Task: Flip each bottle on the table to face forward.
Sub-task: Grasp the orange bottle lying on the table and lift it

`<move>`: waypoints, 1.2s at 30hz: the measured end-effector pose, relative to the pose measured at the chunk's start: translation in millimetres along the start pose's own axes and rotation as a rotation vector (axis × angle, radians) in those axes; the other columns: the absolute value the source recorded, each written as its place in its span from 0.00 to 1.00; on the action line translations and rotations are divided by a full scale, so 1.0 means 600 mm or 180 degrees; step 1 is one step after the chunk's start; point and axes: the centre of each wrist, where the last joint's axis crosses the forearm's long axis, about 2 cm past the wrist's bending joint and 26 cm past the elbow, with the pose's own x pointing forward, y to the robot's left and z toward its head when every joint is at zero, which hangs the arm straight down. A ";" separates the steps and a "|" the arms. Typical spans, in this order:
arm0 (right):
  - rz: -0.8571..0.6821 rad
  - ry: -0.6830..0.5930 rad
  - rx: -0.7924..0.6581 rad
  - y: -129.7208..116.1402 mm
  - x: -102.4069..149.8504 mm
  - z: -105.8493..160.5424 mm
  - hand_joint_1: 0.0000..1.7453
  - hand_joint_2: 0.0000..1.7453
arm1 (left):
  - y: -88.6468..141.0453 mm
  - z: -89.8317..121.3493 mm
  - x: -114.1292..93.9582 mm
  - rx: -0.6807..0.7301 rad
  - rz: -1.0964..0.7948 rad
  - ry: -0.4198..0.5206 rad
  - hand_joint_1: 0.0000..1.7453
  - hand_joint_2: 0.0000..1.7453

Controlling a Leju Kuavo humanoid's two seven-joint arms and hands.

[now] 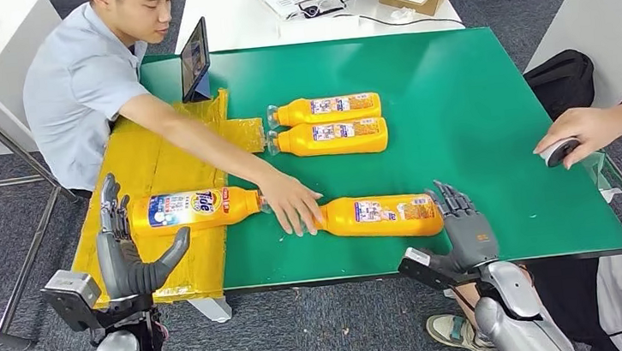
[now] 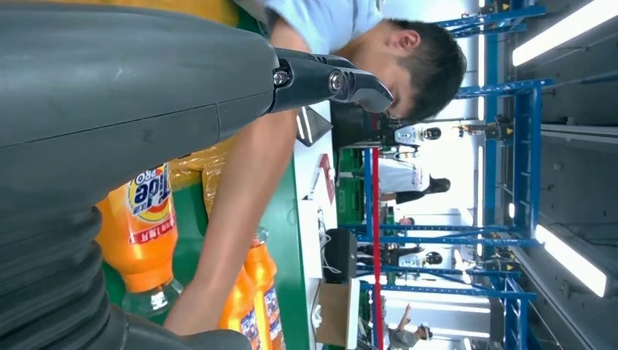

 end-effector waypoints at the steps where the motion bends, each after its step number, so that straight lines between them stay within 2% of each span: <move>1: 0.0003 0.0010 0.0023 0.000 -0.002 0.000 0.00 1.00 | 0.000 0.001 0.003 0.0001 -0.0011 -0.0016 0.00 1.00; 5: -0.0012 0.0046 0.0137 0.002 -0.008 -0.011 0.00 1.00 | -0.006 0.004 0.010 -0.0006 -0.0079 -0.0074 0.00 1.00; 13: -0.0050 0.0000 0.0235 0.005 -0.001 -0.075 0.00 1.00 | -0.022 -0.005 0.008 -0.0048 -0.0152 -0.0115 0.00 1.00; 27: -0.0134 -0.0064 0.0391 0.016 0.022 -0.121 0.00 1.00 | -0.034 -0.006 -0.013 -0.0042 -0.0105 0.0025 0.00 1.00; 31: -0.0373 -0.0094 0.0648 0.022 0.024 -0.125 0.11 1.00 | -0.034 -0.005 -0.020 -0.0038 -0.0090 0.0086 0.00 1.00; 32: -0.0437 -0.0110 0.0706 0.023 0.025 -0.126 0.11 1.00 | -0.034 -0.004 -0.022 -0.0035 -0.0080 0.0105 0.00 1.00; 36: -0.0546 -0.0154 0.0810 0.023 0.023 -0.130 0.97 1.00 | -0.033 0.000 -0.027 -0.0035 -0.0069 0.0164 0.00 1.00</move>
